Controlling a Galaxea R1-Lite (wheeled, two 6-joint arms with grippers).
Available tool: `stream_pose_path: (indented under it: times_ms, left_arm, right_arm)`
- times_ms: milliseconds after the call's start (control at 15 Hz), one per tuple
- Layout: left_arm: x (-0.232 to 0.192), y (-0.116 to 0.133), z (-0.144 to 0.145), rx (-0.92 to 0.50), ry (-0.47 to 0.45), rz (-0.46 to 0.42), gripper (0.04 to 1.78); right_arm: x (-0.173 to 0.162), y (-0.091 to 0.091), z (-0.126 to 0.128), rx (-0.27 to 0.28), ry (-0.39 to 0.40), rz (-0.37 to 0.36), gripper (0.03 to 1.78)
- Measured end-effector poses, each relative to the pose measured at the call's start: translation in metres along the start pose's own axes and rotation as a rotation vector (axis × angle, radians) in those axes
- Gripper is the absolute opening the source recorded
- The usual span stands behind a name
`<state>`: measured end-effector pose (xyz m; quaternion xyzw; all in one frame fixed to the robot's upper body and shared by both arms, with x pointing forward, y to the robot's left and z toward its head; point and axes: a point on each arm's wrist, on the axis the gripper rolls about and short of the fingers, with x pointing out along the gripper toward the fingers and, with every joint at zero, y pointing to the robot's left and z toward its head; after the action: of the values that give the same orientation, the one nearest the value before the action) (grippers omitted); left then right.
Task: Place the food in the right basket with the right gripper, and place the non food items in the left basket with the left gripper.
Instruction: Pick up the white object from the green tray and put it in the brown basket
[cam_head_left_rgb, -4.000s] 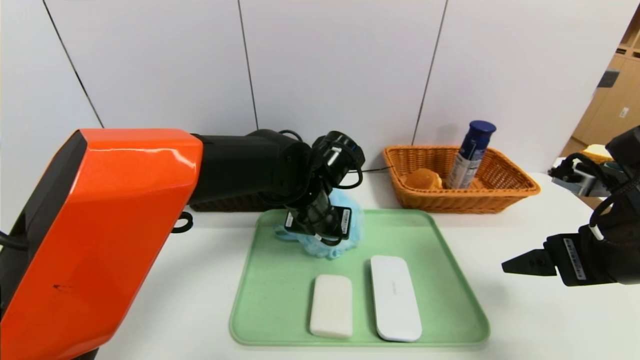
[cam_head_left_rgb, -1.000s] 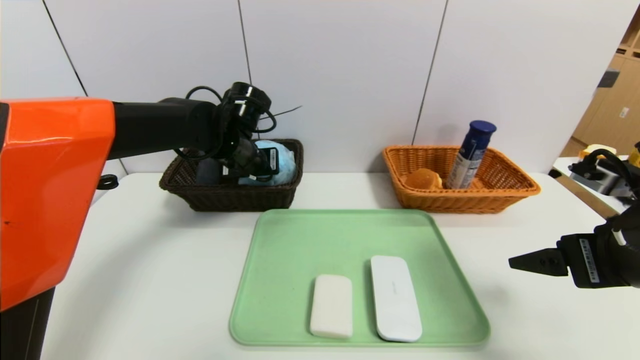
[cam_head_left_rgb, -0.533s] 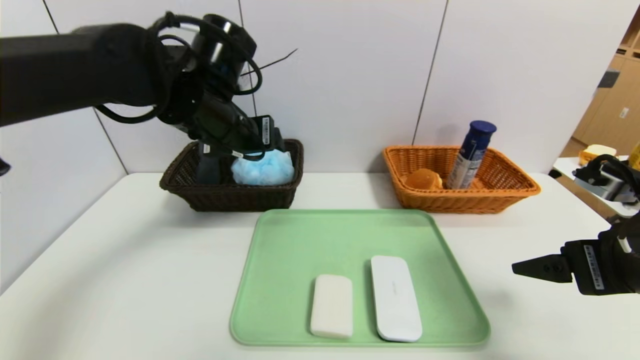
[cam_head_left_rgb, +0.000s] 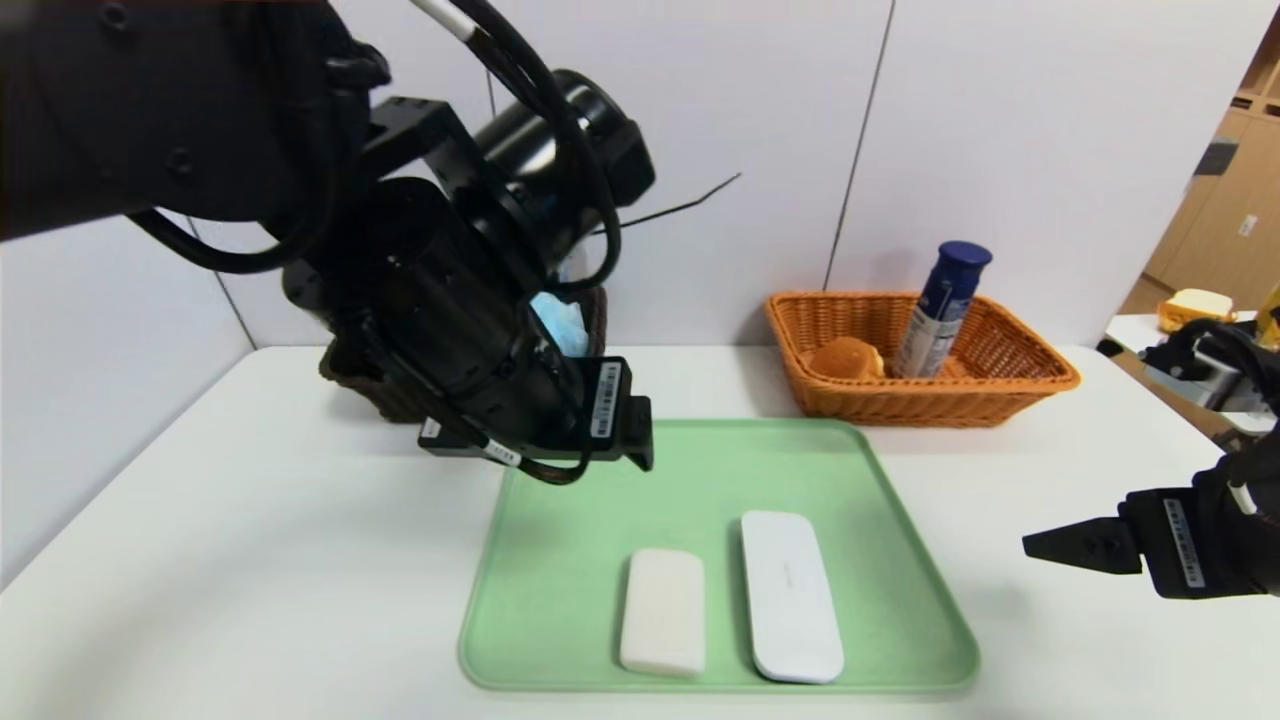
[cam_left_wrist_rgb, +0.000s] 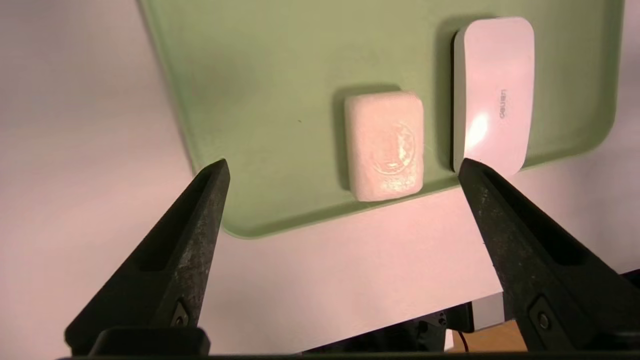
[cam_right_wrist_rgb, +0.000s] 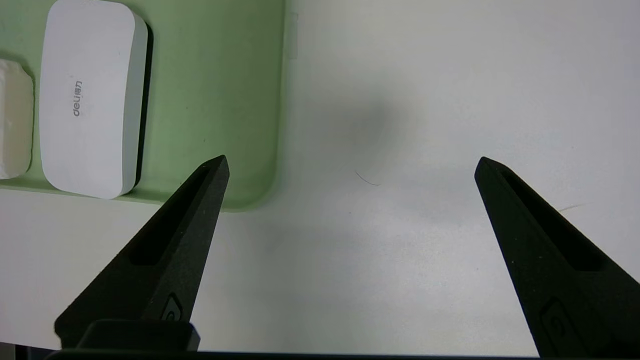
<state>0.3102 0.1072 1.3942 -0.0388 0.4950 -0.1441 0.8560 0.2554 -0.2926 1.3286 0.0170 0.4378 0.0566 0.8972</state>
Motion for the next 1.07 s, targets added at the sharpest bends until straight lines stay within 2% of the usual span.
stream_pose_path:
  times_ms: [200,333,400,667,733,800,1067]
  left_arm:
    - [0.026,-0.026,-0.011,0.004,0.057,-0.004,1.64]
    - [0.043,-0.04,-0.019,-0.007,0.09,0.006,1.66]
    - [0.05,-0.044,-0.022,-0.002,0.104,0.015,1.67]
    - [0.074,-0.05,-0.027,0.016,0.134,0.066,1.67]
    - [0.078,-0.051,-0.027,0.019,0.132,0.082,1.68]
    - [0.082,-0.051,-0.028,0.024,0.134,0.096,1.68]
    - [0.101,-0.054,-0.032,0.058,0.169,0.124,1.69]
  right_arm:
    - [0.001,0.0,-0.001,-0.001,0.005,-0.002,1.7]
    - [0.002,0.001,0.005,-0.004,-0.047,0.01,1.7]
    - [0.003,0.002,0.011,-0.004,-0.096,0.02,1.7]
    - [0.013,0.008,0.048,-0.019,-0.414,0.06,1.7]
    - [0.015,0.009,0.055,-0.028,-0.469,0.057,1.7]
    - [0.018,0.009,0.056,-0.029,-0.486,0.057,1.7]
    - [0.026,0.009,0.054,-0.03,-0.461,0.051,1.7]
